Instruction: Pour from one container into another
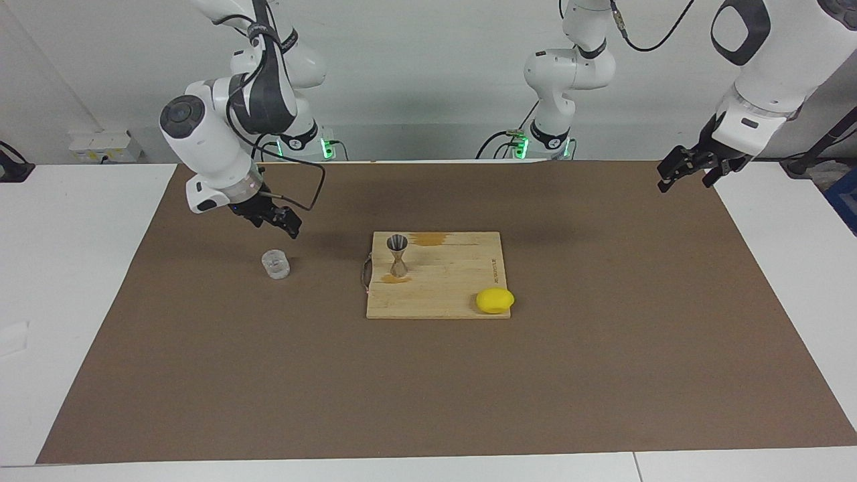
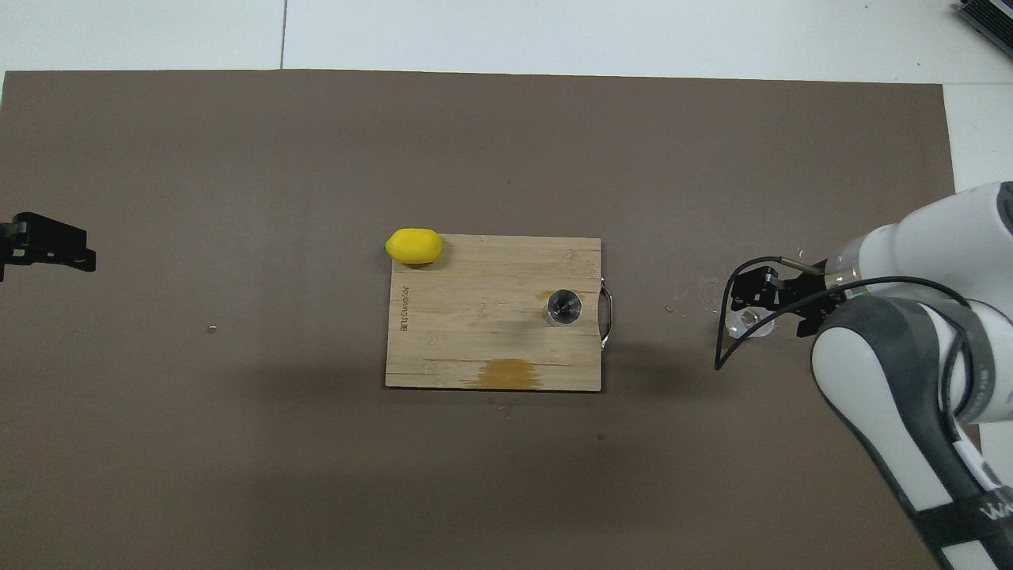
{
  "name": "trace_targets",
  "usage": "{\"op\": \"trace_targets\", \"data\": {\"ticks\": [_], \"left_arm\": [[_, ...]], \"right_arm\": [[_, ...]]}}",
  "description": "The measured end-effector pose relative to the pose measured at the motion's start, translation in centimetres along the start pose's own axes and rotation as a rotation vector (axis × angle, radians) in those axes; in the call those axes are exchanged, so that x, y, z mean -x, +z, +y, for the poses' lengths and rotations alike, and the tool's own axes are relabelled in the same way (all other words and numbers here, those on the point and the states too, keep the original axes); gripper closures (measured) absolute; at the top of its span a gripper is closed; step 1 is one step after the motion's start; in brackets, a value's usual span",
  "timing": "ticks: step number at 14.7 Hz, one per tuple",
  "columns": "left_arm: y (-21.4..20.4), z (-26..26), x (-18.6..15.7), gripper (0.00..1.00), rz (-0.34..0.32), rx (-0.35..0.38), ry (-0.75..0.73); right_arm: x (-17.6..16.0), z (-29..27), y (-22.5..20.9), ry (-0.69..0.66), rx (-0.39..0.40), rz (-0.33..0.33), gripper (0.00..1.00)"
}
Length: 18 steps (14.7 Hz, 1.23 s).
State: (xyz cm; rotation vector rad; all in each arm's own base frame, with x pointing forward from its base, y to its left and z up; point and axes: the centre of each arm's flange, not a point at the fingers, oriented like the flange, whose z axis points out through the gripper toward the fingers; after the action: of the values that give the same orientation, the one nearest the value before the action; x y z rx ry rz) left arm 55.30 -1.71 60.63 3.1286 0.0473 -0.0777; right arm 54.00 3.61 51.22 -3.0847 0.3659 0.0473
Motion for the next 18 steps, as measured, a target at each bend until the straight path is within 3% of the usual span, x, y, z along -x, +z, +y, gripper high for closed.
{"op": "trace_targets", "data": {"ticks": [9, 18], "left_arm": [[-0.3, 0.6, 0.2, 0.00, 0.004, 0.000, 0.001], [-0.4, 0.0, 0.5, 0.00, -0.007, 0.000, -0.010]], "right_arm": [[-1.0, 0.7, -7.0, -0.099, 0.013, 0.072, 0.00], [-1.4, 1.0, -7.8, -0.167, 0.057, 0.024, 0.00]]}}
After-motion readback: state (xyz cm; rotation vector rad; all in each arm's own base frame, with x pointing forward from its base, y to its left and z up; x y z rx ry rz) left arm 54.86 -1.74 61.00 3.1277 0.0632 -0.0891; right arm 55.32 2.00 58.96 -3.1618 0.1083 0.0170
